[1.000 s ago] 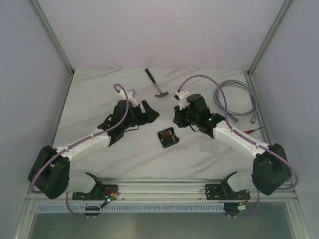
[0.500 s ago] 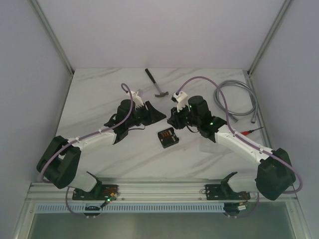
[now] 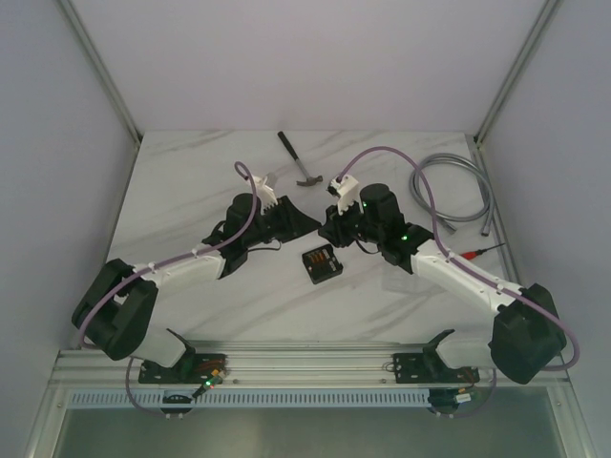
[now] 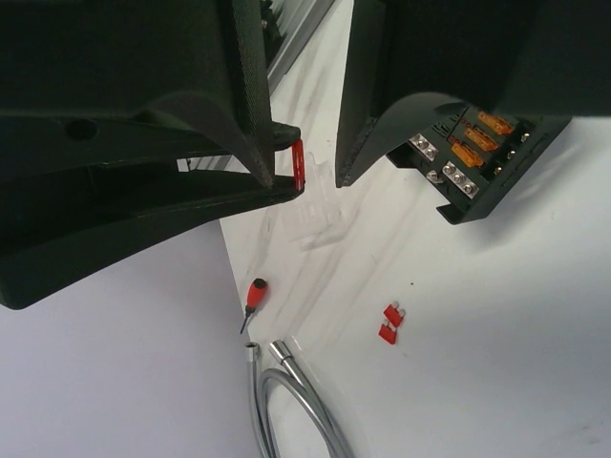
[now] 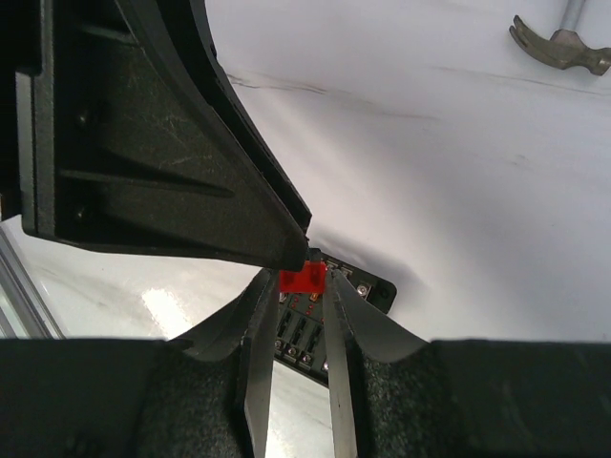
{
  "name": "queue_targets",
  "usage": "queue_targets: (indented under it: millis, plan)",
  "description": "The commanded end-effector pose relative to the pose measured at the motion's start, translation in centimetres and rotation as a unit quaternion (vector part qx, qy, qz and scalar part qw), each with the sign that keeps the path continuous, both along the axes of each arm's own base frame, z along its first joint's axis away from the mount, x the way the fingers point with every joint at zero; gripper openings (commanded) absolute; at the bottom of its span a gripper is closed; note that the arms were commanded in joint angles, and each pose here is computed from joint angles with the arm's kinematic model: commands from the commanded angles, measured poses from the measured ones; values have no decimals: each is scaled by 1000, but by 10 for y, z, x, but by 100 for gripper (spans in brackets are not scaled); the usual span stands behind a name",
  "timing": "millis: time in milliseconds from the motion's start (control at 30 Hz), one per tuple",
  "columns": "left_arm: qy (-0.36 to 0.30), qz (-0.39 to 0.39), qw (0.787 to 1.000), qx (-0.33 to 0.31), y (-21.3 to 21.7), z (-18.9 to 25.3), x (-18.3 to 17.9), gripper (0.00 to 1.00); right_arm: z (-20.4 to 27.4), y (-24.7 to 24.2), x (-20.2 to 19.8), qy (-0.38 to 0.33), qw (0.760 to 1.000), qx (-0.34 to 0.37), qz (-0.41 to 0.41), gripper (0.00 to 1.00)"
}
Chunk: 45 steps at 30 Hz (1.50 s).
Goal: Snap on the fuse box
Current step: Install the fuse at the fuse box base.
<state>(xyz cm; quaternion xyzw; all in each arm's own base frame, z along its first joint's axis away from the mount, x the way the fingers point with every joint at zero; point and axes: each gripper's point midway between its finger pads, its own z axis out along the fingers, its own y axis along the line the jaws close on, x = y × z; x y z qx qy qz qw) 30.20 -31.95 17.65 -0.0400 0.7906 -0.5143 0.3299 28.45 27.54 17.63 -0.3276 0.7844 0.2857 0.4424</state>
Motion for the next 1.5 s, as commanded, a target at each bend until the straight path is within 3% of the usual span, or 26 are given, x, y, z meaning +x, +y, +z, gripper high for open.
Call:
queue_targets:
  millis: [0, 467, 700, 900, 1067, 1267, 1467]
  plan:
    - [-1, -3, 1000, -9, -5, -3, -1, 39, 7, 6, 0, -14, 1000, 15, 9, 23]
    - [9, -1, 1000, -9, -8, -9, -1, 23, 18, 15, 9, -15, 998, 54, -14, 21]
    - [6, 6, 1000, -9, -6, -5, -1, 8, 24, 19, 10, -19, 998, 65, -17, 20]
    - [-6, 32, 999, -8, 5, 4, -1, 0, 31, 19, 8, -11, 996, 89, -30, 32]
    - [-23, 77, 996, -25, 23, 24, -1, 0, 54, 21, -1, 9, 977, 203, -63, 47]
    - [-34, 114, 990, -77, 38, 48, -7, 0, 93, 22, -27, 29, 926, 375, -46, 48]
    - [-36, 129, 981, -143, 46, 71, -18, 0, 109, 21, -41, 48, 893, 447, -36, 47]
